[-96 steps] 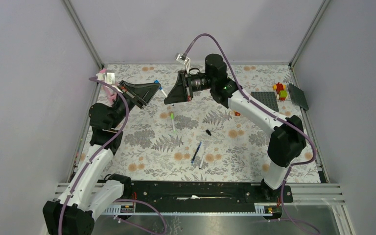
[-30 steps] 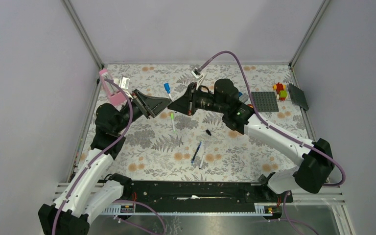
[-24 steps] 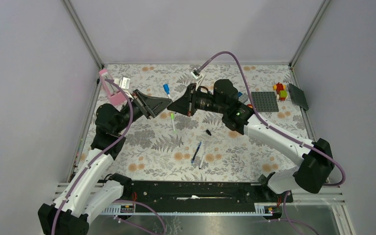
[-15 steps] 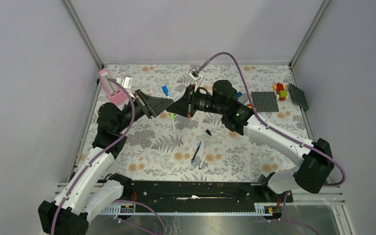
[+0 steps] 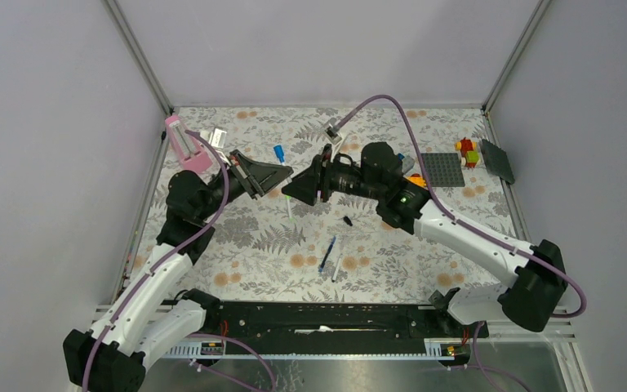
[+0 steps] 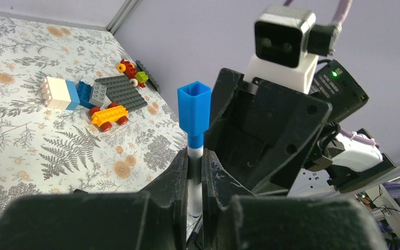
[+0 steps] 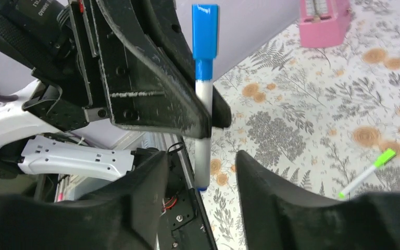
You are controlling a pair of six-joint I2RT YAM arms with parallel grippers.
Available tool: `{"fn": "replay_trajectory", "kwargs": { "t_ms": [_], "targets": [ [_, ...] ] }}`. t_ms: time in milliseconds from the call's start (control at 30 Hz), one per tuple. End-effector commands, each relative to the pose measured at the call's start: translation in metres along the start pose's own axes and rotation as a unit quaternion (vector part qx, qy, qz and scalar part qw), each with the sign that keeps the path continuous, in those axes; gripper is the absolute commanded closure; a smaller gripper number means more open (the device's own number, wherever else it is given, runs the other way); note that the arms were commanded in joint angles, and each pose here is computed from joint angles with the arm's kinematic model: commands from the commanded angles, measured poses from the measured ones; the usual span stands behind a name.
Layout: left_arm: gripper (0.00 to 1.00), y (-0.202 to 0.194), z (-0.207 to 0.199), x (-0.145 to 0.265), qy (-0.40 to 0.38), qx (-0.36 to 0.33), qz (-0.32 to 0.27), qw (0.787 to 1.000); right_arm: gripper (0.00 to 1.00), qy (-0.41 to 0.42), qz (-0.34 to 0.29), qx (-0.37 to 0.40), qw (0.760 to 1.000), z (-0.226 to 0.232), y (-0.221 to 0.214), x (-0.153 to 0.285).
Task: Insert the pens into the pen caps
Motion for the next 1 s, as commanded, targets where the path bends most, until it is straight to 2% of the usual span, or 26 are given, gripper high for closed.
{"fn": "replay_trajectory", "kwargs": {
  "t_ms": [0, 167, 367, 533, 633, 800, 967],
  "targets": [
    [1.0, 0.013, -0.004, -0.002, 0.003, -0.026, -0.015, 1.0, 0.35, -0.038, -0.04, 0.043, 0.998, -0.001, 0.004, 0.021],
    [1.0, 0.011, 0.004, -0.002, 0.035, -0.036, -0.001, 0.999, 0.2, -0.134, -0.08, 0.072, 0.985, -0.029, 0.0, 0.046],
    [1.0, 0.002, 0.029, 0.002, 0.118, -0.042, 0.027, 0.992, 0.18, -0.281, -0.157, 0.102, 0.942, -0.068, -0.001, 0.09],
    [1.0, -0.009, 0.054, 0.013, 0.206, -0.061, 0.056, 0.975, 0.17, -0.375, -0.182, 0.107, 0.903, -0.101, -0.014, 0.117],
    [1.0, -0.017, 0.075, 0.025, 0.286, -0.061, 0.072, 0.954, 0.17, -0.421, -0.171, 0.106, 0.884, -0.12, -0.028, 0.126],
    [1.0, -0.041, 0.121, 0.046, 0.436, -0.04, 0.117, 0.891, 0.17, -0.457, -0.184, 0.1, 0.864, -0.14, -0.045, 0.139],
    [1.0, -0.065, 0.149, 0.057, 0.508, -0.022, 0.137, 0.85, 0.17, -0.469, -0.195, 0.107, 0.855, -0.153, -0.055, 0.144]
  ]
}}
Point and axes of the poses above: each gripper's point midway between its finger pads, its own x axis back along the fingers, its own z axis along the line the jaws close on, y = z × x, the point moved 5 cm from there along x, back along the fingers, and after that the axes turned 10 degrees about -x, right-handed, at the moved point
